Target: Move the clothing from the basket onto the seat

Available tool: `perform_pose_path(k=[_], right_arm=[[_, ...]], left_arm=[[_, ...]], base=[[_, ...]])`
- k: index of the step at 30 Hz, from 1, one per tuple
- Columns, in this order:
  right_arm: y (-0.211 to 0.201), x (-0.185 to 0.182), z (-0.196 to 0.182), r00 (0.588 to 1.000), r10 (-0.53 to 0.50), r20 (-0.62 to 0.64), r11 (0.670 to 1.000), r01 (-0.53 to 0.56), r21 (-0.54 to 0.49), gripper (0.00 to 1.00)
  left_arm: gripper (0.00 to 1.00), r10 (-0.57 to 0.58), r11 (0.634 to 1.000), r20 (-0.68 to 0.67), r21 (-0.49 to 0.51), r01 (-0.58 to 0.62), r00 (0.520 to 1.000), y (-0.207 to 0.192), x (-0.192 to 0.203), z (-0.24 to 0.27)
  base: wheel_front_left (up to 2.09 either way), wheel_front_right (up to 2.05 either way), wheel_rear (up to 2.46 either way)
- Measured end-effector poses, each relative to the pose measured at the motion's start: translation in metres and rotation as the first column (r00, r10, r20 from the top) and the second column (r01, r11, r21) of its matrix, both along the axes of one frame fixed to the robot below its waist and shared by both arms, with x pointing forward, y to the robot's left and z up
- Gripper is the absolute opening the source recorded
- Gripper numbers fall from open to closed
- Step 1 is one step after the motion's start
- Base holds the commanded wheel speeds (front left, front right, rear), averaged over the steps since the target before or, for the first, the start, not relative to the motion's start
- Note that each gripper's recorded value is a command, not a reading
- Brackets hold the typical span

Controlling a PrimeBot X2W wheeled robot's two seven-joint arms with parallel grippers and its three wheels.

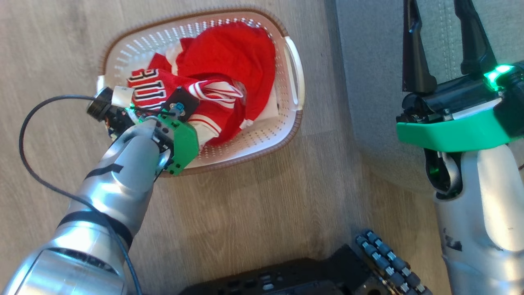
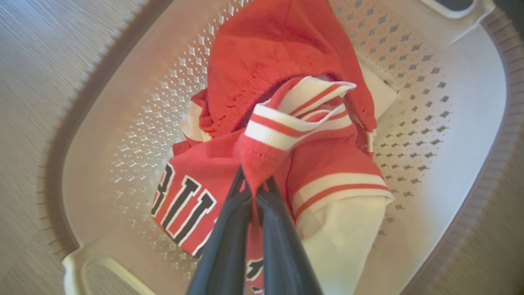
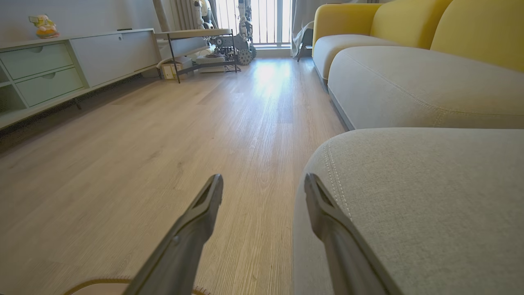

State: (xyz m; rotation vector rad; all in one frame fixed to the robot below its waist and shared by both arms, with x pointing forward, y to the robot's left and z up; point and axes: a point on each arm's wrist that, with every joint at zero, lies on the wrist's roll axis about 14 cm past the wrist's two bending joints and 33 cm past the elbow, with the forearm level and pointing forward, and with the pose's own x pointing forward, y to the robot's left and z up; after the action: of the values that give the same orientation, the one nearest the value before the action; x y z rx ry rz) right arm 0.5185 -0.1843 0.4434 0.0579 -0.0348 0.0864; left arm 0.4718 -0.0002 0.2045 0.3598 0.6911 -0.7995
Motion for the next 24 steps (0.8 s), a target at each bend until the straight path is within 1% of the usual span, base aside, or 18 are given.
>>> perform_pose_path(k=[6,11,19,24], right_arm=[[0.004,-0.006,0.011,1.000,0.003,0.009,1.000,-0.003,0.010,1.00],[0.007,-0.020,0.019,1.000,0.001,-0.002,1.000,-0.001,0.016,1.00],[0.018,-0.047,0.040,1.000,0.019,0.006,0.999,-0.019,0.032,1.00],[0.026,-0.064,0.051,0.999,0.037,0.015,0.999,-0.037,0.032,1.00]], left_arm=[[0.00,0.061,0.996,0.114,-0.077,-0.052,0.992,-0.002,0.024,0.051],[0.00,0.150,0.979,0.186,-0.167,-0.120,0.971,0.004,0.028,0.101],[0.00,0.291,0.926,0.274,-0.322,-0.198,0.917,0.021,0.023,0.185],[0.00,0.338,0.897,0.346,-0.401,-0.188,0.875,0.027,0.019,0.240]], base=[[0.00,0.00,0.00],[0.00,0.00,0.00],[0.00,0.00,0.00],[0.00,0.00,0.00]])
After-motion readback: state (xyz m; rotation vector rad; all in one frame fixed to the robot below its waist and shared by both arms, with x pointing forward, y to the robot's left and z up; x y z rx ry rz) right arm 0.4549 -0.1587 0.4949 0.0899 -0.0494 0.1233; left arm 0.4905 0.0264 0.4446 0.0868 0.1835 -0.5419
